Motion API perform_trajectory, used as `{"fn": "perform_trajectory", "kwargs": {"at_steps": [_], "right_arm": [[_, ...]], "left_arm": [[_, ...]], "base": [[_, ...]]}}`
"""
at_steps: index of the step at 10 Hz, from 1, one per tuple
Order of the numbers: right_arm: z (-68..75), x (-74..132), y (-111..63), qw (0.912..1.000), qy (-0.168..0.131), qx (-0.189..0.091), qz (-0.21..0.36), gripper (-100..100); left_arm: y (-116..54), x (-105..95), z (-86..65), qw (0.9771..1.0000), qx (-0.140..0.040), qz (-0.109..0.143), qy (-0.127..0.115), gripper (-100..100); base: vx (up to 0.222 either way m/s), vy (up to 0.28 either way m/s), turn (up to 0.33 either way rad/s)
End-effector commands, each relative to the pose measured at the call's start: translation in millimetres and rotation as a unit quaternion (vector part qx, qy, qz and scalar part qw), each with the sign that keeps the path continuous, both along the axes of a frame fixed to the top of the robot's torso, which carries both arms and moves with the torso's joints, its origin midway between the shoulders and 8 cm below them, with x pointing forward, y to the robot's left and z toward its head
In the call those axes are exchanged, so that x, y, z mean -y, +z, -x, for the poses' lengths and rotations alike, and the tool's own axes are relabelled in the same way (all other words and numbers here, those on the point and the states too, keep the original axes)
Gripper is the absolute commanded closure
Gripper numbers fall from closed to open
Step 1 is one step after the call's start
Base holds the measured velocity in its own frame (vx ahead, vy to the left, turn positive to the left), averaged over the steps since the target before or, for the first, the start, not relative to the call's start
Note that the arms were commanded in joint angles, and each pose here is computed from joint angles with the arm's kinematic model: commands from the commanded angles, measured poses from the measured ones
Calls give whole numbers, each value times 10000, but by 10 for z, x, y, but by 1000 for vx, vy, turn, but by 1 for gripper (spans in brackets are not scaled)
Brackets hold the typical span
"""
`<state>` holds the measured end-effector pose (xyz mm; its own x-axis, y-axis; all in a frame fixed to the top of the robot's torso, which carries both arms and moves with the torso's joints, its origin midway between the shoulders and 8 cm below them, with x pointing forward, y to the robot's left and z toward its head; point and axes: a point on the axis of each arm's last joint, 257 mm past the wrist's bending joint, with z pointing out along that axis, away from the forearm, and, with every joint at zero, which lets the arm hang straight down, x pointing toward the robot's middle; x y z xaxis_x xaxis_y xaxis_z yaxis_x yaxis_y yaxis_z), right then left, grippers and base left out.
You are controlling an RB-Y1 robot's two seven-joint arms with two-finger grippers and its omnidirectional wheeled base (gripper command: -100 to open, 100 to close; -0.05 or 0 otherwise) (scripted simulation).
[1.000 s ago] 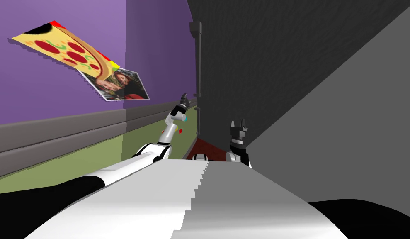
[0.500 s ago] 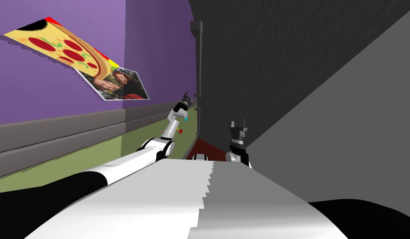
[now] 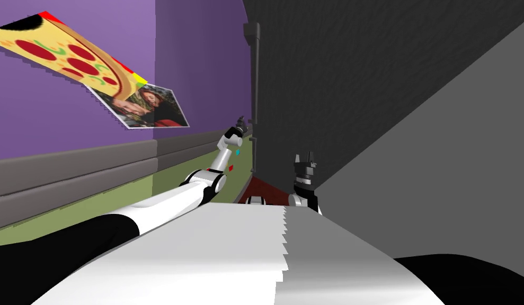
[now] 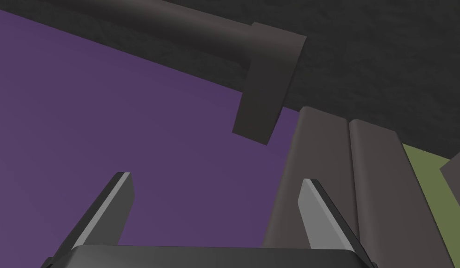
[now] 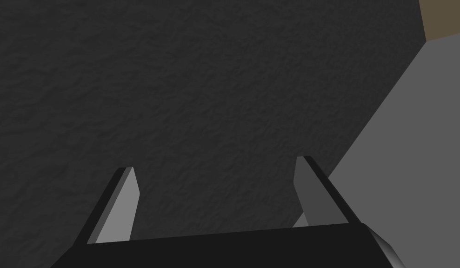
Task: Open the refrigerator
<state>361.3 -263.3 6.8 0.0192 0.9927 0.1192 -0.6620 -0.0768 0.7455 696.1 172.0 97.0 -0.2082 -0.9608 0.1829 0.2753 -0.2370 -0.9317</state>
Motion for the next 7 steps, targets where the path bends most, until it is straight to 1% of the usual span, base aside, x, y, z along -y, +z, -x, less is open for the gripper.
{"fn": "perform_trajectory", "kwargs": {"at_steps": [1,3,4,6,7], "right_arm": [[0,0,0,10000,0,0,0,0],[0,0,0,10000,0,0,0,0],[0,0,0,10000,0,0,0,0],[0,0,0,10000,0,0,0,0],[0,0,0,10000,0,0,0,0]], "left_arm": [[95,40,-95,9999,-94,-64,15,-100],[96,185,-221,9993,-333,-173,-7,-100],[123,202,-229,9993,-324,-176,-17,-100],[127,347,-328,9981,-540,-308,-38,-100],[143,356,-331,9981,-534,-310,-43,-100]], "base": [[29,14,-7],[23,14,-3],[14,12,5],[23,10,8],[30,17,-3]]}}
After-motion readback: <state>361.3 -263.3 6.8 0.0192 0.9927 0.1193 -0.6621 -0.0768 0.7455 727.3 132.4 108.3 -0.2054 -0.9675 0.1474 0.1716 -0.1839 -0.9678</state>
